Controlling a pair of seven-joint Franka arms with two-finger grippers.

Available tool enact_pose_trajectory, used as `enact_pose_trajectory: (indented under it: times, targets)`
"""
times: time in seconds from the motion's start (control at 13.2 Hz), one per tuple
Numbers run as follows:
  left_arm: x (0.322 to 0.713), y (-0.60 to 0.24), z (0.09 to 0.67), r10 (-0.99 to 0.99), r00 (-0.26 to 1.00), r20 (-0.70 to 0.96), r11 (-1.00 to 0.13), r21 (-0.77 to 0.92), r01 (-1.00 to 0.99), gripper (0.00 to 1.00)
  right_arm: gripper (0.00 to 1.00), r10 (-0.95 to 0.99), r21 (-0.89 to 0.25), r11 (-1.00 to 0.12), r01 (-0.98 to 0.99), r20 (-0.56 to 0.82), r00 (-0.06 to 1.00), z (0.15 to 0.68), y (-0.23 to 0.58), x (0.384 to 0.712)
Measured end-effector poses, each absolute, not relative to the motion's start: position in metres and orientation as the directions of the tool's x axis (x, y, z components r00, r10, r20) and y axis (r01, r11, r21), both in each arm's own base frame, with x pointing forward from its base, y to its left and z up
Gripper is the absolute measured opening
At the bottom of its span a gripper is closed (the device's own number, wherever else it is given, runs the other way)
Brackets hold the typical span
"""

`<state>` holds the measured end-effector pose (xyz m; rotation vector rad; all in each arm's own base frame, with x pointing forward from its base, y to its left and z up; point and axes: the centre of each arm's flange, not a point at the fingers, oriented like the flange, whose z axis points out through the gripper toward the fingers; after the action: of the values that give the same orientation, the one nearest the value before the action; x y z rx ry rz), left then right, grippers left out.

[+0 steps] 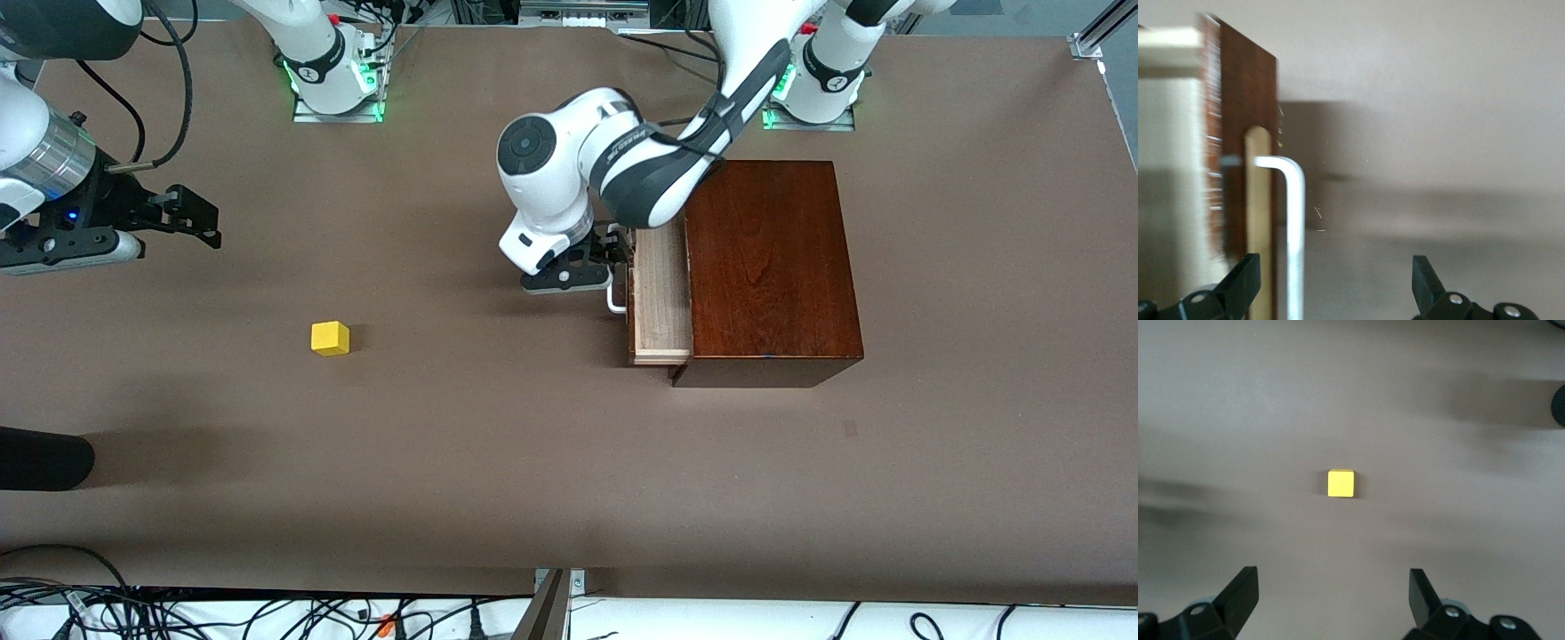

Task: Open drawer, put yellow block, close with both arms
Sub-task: 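Release the handle and lift the left gripper while the right gripper moves out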

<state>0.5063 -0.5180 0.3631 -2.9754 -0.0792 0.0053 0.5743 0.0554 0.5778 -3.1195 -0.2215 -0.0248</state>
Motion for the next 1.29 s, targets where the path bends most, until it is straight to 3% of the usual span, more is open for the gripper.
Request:
enact_pose_trajectory:
  times: [0.3, 0.61, 0.99, 1.29]
  targets:
    - [0.53, -0.462, 0.442, 0.03, 0.999, 0.01, -0.982, -0.188, 0.032, 1.0, 1.0, 0.141, -0.013, -0.99, 0.142, 0.014, 0.99, 0.577, 0.055, 0.574]
    - [0.583, -0.345, 0.505, -0.054, 0.996, -0.07, -0.991, -0.12, -0.062, 1.0, 1.0, 0.17, -0.011, -0.985, 0.17, -0.013, 0.985, 0.563, 0.072, 0.578]
    - [0.608, -0.243, 0.553, -0.185, 0.979, -0.089, -0.98, -0.06, -0.19, 1.0, 1.0, 0.344, -0.011, -0.939, 0.344, -0.062, 0.937, 0.541, 0.179, 0.562]
    - [0.593, -0.16, 0.588, -0.263, 0.96, -0.094, -0.961, -0.06, -0.269, 1.0, 1.0, 0.548, -0.003, -0.836, 0.548, -0.051, 0.835, 0.538, 0.3, 0.514]
